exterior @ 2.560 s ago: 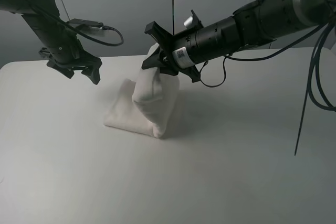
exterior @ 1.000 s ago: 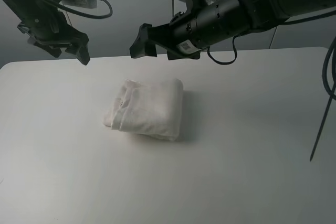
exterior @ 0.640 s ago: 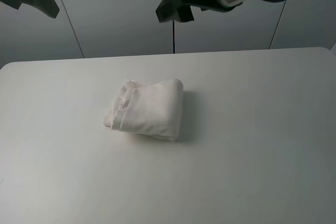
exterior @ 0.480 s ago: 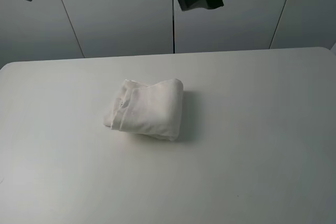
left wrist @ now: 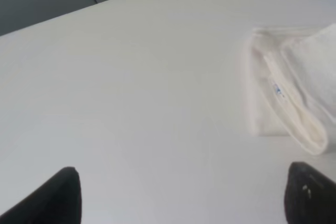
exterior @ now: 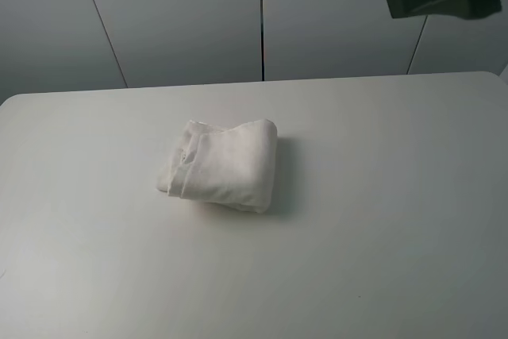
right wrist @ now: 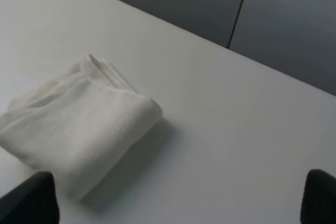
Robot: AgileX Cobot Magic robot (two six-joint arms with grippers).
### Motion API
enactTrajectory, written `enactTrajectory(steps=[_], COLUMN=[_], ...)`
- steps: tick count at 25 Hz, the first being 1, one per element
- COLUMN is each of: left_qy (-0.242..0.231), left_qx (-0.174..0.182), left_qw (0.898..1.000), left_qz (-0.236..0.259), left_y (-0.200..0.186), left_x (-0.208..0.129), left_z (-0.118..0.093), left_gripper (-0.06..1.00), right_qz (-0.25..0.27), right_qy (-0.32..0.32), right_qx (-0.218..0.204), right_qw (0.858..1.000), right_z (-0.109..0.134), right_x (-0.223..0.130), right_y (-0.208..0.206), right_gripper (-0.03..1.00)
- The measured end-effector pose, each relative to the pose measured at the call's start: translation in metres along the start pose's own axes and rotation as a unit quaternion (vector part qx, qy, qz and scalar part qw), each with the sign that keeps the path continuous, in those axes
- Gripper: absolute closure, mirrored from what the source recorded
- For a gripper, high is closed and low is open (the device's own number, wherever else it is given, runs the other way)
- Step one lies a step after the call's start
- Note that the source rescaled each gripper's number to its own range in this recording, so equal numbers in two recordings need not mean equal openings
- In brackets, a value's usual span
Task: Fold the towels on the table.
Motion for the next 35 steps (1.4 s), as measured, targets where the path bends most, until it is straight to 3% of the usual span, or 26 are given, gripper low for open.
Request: enactTrajectory(steps=[10, 16, 22, 27, 29, 35], left_qy=[-0.05, -0.066, -0.087, -0.096, -0.089, -0.073], left_qx=[-0.01, -0.009, -0.019, -0.036, -0.035, -0.033], left_qw=[0.998, 0.997, 0.993, 0.988, 0.987, 0.987], left_qz=[-0.027, -0.049, -0.08, -0.114, -0.126, -0.138], left_y=[-0.016, -0.015, -0.025, -0.034, -0.036, -0.036], left_x=[-0.111, -0.154, -0.167, -0.172, -0.175, -0.179], left_z=[-0.017, -0.023, -0.027, -0.031, -0.031, -0.032], left_gripper=[-0.04, -0.04, -0.04, -0.04, -0.04, -0.04], right_qz=[-0.013, -0.027, -0.065, -0.019, -0.018, -0.018], right_qy=[0.011, 0.013, 0.016, 0.015, 0.01, 0.0], right_qx=[-0.001, -0.002, -0.001, 0.029, 0.052, 0.063], right_qw=[1.0, 1.0, 0.998, 0.999, 0.998, 0.998], right_z=[-0.005, -0.007, -0.008, -0.002, 0.003, 0.006], right_x=[-0.097, -0.136, -0.149, -0.166, -0.168, -0.168], right_y=[-0.041, -0.057, -0.073, -0.072, -0.072, -0.072], right_gripper=[-0.03, -0.03, -0.03, -0.03, -0.03, -0.03])
Point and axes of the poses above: a point on each arm's last joint axis where the gripper is mounted, y pointing out along that axis toward the gripper, z along the wrist's bending axis when the last joint is at zero, x = y × z, the point moved 2 cm from there along y, pointing out along that axis toward the gripper, and after that the axes turned 3 degrees about y, right-handed, at the moved point
